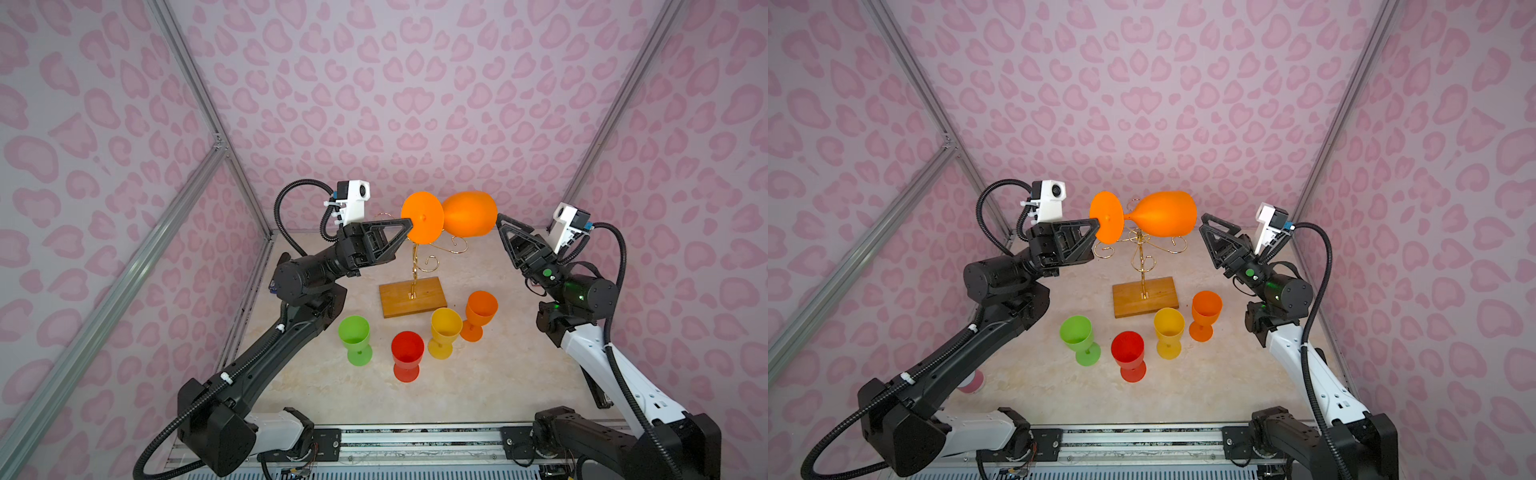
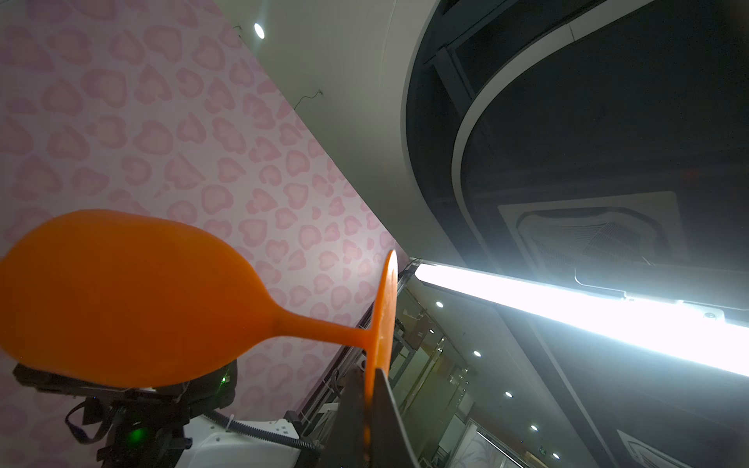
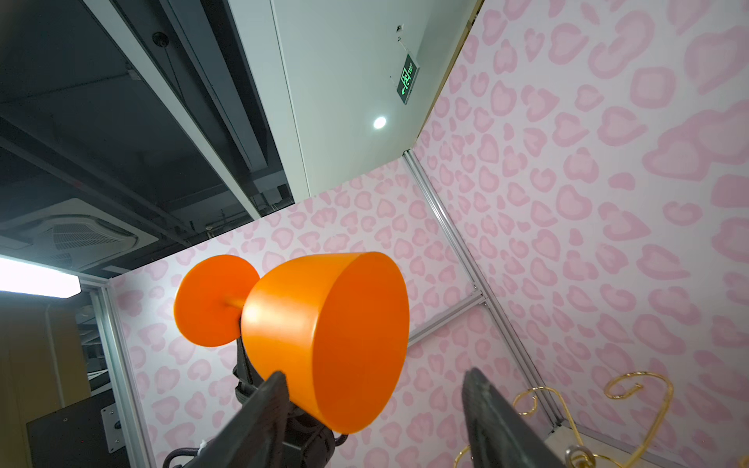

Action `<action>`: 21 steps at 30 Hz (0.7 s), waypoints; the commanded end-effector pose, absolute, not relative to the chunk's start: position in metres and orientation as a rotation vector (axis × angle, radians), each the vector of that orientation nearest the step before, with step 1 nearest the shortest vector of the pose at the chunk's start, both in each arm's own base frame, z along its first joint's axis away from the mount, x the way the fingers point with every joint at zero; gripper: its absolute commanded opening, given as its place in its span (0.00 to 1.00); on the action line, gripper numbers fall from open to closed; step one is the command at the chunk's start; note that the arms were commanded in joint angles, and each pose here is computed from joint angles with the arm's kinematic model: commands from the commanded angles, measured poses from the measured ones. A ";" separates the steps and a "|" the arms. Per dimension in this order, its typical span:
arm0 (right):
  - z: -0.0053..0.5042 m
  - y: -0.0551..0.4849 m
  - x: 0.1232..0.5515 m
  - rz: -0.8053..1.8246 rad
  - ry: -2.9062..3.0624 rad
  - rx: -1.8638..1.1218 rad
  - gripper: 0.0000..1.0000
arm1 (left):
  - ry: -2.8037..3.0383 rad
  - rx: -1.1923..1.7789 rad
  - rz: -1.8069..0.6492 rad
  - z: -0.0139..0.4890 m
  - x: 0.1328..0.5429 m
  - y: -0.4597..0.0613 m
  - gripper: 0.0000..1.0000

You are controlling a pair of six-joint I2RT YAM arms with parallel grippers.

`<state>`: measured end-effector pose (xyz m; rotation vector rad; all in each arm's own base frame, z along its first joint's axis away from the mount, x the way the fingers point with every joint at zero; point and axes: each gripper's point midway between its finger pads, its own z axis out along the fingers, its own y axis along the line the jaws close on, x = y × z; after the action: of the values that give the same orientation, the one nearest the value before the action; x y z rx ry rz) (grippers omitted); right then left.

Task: Take the wine glass off the wine glass rack
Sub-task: Place the wine glass at the top-right of the table.

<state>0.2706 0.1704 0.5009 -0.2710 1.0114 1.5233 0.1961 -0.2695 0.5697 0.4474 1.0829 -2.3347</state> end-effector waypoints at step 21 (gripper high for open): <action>0.515 0.187 0.227 1.631 0.829 -0.518 0.45 | 0.947 0.394 -2.533 0.558 0.214 -0.278 0.03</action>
<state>0.2453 0.1859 0.5093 -0.4340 0.8822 1.6396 0.2225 -0.2860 0.5501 0.3548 1.0311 -2.5199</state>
